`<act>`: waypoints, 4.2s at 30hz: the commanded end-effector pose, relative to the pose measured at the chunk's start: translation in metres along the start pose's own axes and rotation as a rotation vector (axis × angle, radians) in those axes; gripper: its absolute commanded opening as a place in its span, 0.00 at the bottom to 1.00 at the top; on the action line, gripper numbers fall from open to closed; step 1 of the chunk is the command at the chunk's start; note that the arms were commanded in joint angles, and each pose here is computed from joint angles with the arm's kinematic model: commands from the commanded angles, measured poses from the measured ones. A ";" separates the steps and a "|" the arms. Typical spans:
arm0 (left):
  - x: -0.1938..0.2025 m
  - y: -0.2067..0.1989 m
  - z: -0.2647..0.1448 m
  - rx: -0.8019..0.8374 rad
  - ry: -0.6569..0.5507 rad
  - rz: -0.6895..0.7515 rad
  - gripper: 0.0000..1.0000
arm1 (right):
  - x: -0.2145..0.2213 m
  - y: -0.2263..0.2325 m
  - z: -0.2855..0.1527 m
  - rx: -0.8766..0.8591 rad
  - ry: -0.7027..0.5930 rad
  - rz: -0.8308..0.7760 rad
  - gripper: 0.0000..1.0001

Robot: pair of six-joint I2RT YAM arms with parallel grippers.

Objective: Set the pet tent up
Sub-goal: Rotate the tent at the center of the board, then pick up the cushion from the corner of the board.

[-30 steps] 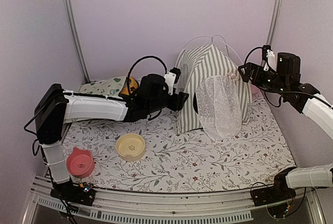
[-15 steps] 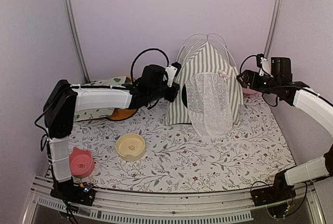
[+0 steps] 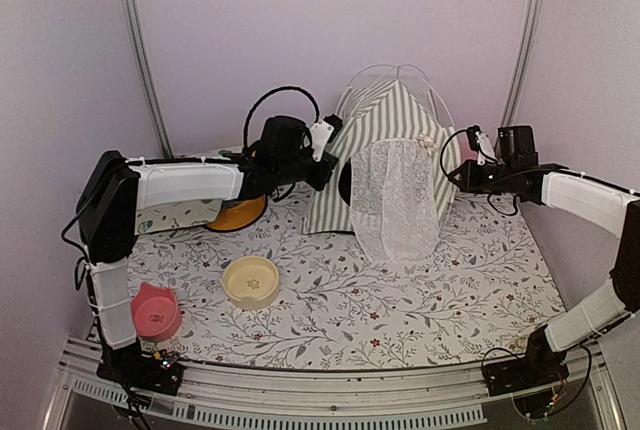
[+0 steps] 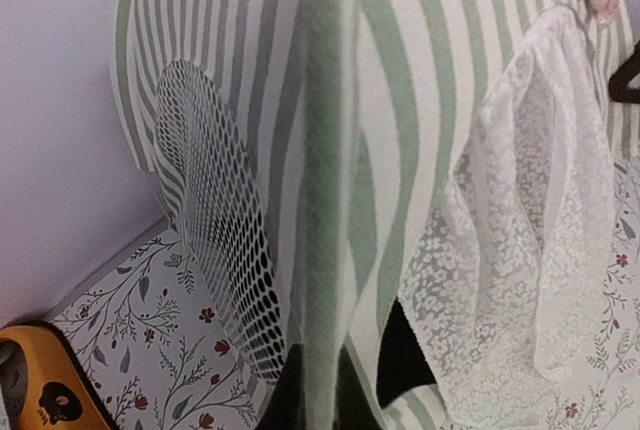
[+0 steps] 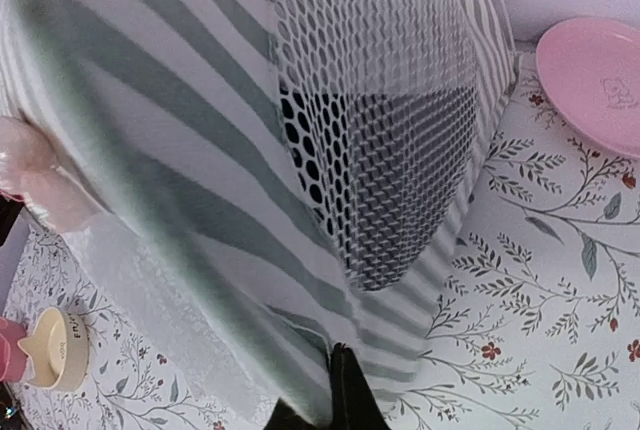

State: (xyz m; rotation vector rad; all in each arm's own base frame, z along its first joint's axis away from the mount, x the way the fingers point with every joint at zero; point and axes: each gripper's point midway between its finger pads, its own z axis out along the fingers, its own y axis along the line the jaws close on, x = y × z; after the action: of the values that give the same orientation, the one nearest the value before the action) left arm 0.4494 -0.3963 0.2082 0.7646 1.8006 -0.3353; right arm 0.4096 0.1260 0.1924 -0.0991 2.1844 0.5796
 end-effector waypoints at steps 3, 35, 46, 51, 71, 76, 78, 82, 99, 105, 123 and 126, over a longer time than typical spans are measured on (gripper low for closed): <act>-0.008 0.049 -0.011 -0.136 0.032 -0.003 0.00 | -0.045 -0.044 -0.028 0.331 -0.098 -0.019 0.00; -0.027 0.059 -0.070 -0.156 -0.116 -0.318 0.77 | -0.003 0.095 -0.061 -0.035 -0.203 -0.135 0.99; 0.059 0.154 -0.119 -0.505 0.031 -0.510 0.87 | -0.016 0.110 -0.062 -0.103 -0.245 -0.129 0.99; 0.105 0.196 -0.127 -0.654 0.147 -0.478 0.86 | -0.016 0.115 -0.062 -0.133 -0.242 -0.114 0.99; 0.194 0.268 -0.073 -0.846 0.496 -0.290 0.85 | -0.016 0.122 -0.068 -0.179 -0.255 -0.083 0.99; 0.213 0.274 -0.067 -0.855 0.562 -0.274 0.85 | -0.014 0.121 -0.070 -0.183 -0.258 -0.072 0.99; 0.217 0.277 -0.068 -0.866 0.569 -0.274 0.84 | -0.014 0.121 -0.071 -0.186 -0.261 -0.071 0.99; 0.219 0.283 -0.070 -0.890 0.571 -0.259 0.76 | -0.012 0.122 -0.071 -0.195 -0.258 -0.068 0.99; 0.122 0.261 -0.112 -0.861 0.295 -0.292 0.00 | -0.011 0.135 -0.058 -0.259 -0.210 -0.055 0.99; 0.064 0.210 -0.135 -0.800 0.107 -0.321 0.00 | -0.020 0.146 -0.053 -0.298 -0.203 -0.056 0.99; -0.059 0.026 -0.206 -0.596 -0.519 -0.182 0.00 | -0.068 0.310 -0.066 -0.628 -0.261 -0.112 0.99; -0.067 0.007 -0.210 -0.606 -0.557 -0.115 0.00 | -0.075 0.334 -0.060 -0.639 -0.267 -0.099 0.99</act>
State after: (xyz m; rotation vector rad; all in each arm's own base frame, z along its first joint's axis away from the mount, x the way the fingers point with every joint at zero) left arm 0.3312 -0.2899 0.3136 0.1494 1.4538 -0.0846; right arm 0.3205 0.3647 0.3841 -0.4695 1.7024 1.1258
